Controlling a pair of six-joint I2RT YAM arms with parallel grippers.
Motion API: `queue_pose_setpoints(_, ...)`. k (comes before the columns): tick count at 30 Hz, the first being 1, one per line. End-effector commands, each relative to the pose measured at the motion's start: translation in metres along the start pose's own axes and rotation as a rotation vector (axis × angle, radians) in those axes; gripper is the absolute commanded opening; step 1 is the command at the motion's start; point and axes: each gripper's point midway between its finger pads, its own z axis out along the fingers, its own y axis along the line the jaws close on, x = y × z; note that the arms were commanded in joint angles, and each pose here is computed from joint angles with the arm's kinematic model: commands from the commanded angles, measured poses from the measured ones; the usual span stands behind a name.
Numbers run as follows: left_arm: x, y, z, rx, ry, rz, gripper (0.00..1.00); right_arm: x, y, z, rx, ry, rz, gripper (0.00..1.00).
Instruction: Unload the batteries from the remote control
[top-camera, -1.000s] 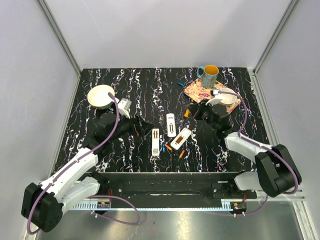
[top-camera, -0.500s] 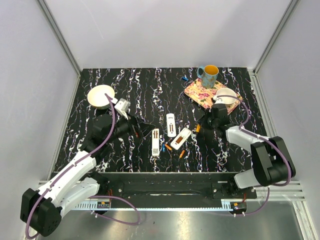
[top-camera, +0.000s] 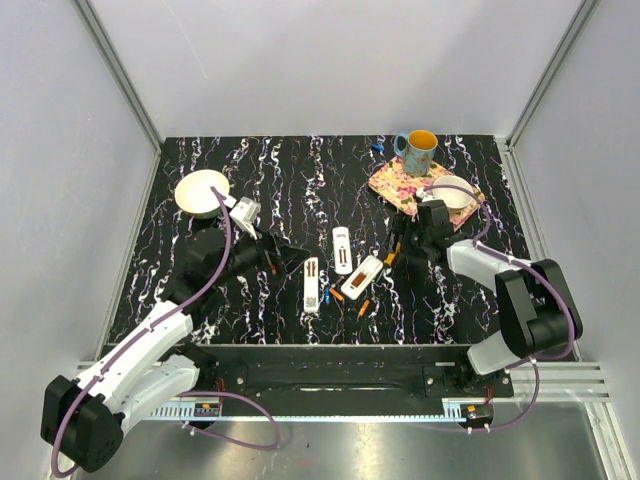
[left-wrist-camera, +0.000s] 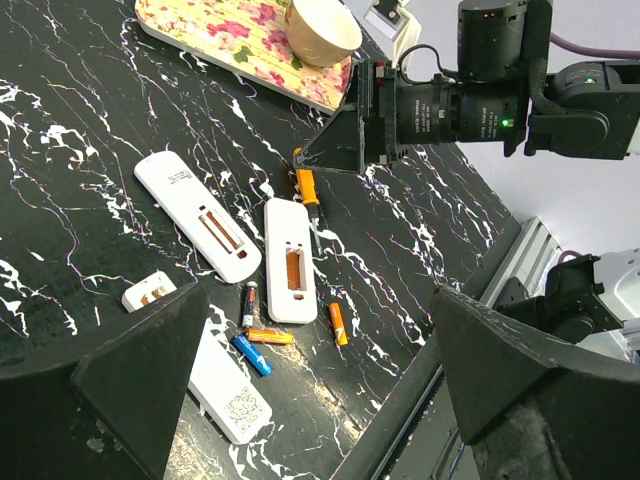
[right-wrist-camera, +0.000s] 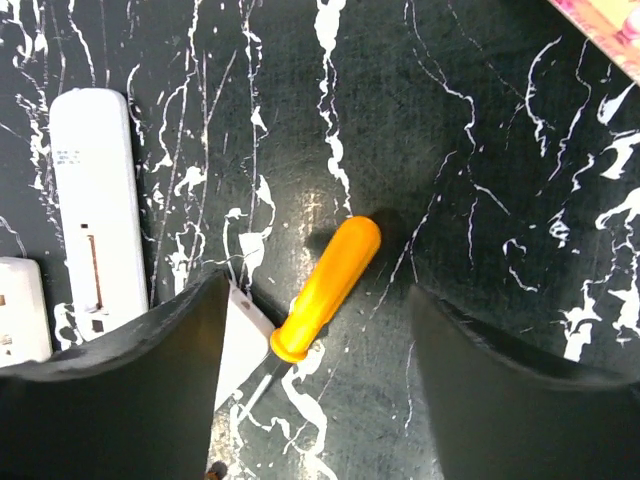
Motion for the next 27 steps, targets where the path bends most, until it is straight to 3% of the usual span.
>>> queue_pose_setpoints(1, -0.013, -0.006, -0.001, 0.027, -0.046, 0.033, 0.99, -0.025, 0.015, -0.018, -0.061, -0.103, -0.032, 0.86)
queue_pose_setpoints(5, -0.014, -0.006, 0.000, 0.028, -0.051, 0.034, 0.99, -0.034, 0.018, -0.029, -0.077, -0.158, -0.042, 0.99)
queue_pose_setpoints(15, -0.015, 0.009, 0.001, -0.050, -0.060, 0.045, 0.99, -0.045, 0.025, -0.049, -0.110, -0.240, -0.054, 1.00)
queue_pose_setpoints(27, -0.018, 0.106, -0.020, -0.629, -0.071, -0.025, 0.99, -0.069, 0.022, -0.106, -0.098, -0.476, -0.042, 1.00)
